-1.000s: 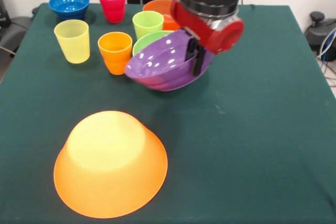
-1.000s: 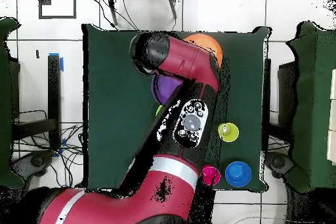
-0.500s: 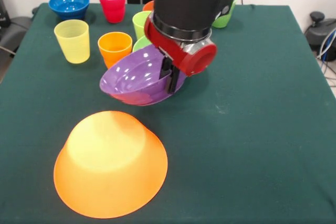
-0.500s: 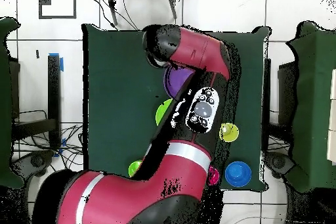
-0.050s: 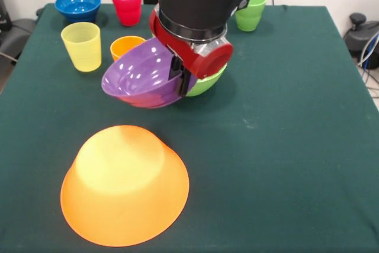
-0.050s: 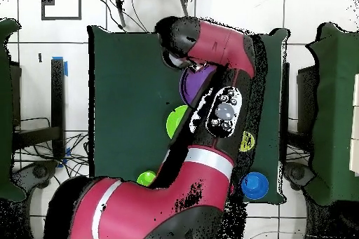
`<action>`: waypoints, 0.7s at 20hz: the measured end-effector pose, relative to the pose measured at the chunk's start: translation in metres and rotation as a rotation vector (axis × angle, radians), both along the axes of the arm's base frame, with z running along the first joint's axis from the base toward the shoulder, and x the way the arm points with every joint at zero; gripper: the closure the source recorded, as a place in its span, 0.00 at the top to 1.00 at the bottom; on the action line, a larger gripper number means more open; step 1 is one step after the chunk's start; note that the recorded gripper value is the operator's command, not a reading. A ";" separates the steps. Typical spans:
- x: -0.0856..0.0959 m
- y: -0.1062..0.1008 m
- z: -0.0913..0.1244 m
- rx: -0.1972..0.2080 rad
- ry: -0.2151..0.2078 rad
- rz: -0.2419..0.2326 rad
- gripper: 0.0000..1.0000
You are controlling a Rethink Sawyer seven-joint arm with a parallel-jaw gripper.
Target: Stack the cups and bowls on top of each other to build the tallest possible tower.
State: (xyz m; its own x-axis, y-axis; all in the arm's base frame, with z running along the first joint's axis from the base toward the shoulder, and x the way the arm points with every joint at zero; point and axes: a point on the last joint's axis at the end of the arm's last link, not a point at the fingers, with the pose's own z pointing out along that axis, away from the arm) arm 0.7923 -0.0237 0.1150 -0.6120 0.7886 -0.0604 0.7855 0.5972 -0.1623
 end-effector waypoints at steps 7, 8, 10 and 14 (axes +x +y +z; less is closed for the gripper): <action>0.003 -0.002 0.023 -0.012 0.012 0.011 0.00; 0.004 -0.003 0.027 -0.015 0.007 0.013 0.00; 0.006 -0.005 0.031 -0.018 -0.001 0.013 0.00; 0.017 -0.017 0.037 -0.023 -0.026 0.010 0.00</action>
State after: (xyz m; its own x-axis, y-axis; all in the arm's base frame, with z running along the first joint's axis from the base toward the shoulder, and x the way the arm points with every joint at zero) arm 0.8088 -0.0402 0.1519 -0.6175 0.7809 -0.0946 0.7839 0.6011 -0.1554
